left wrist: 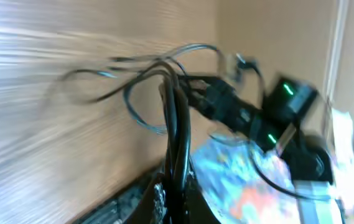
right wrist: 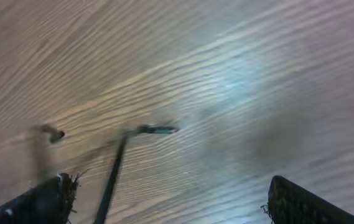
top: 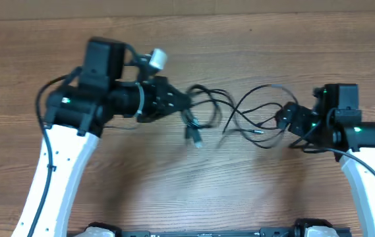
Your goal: Untangle cables
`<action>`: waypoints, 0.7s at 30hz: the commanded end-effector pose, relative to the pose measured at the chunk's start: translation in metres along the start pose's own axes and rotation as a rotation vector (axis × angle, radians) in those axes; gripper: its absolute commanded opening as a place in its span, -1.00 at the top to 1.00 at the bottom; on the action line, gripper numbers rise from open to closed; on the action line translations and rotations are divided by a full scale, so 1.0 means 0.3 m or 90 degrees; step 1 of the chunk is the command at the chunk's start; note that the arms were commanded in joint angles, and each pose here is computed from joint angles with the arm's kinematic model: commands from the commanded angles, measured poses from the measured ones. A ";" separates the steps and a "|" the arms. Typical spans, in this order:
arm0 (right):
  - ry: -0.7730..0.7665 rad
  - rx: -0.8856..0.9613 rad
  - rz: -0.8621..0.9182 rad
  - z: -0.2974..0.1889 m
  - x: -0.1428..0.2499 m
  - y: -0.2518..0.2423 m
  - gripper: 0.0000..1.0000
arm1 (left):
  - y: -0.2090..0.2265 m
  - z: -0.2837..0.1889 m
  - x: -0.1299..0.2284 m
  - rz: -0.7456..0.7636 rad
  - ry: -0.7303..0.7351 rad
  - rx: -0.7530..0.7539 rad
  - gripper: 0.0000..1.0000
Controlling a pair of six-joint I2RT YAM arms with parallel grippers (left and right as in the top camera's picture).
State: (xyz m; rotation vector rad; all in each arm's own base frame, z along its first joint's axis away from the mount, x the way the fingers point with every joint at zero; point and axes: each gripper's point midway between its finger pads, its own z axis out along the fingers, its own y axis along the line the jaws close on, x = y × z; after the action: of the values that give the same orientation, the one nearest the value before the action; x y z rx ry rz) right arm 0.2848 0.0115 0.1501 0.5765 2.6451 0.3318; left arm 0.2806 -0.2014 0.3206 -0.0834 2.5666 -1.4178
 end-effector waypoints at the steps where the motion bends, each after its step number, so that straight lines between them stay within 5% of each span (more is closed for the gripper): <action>1: -0.016 0.025 0.038 -0.017 -0.029 -0.059 -0.94 | 0.092 -0.115 -0.077 -0.027 -0.084 -0.058 0.92; 9: -0.013 0.004 0.067 -0.024 -0.038 -0.076 -0.94 | 0.183 -0.186 -0.136 -0.068 -0.144 -0.111 0.92; 14: 0.016 -0.166 -0.031 -0.044 -0.018 0.078 -0.99 | 0.209 -0.194 -0.148 -0.069 -0.159 -0.140 0.92; 21: 0.034 -0.377 -0.173 -0.122 0.036 0.243 -1.00 | 0.205 -0.187 -0.148 0.120 -0.137 -0.165 0.92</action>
State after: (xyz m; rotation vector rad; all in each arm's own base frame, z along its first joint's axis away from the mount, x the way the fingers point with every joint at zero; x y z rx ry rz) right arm 0.2878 0.0486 0.1766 0.2710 2.5621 0.7974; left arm 0.3171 -0.1123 0.2905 -0.3297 2.5608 -1.0291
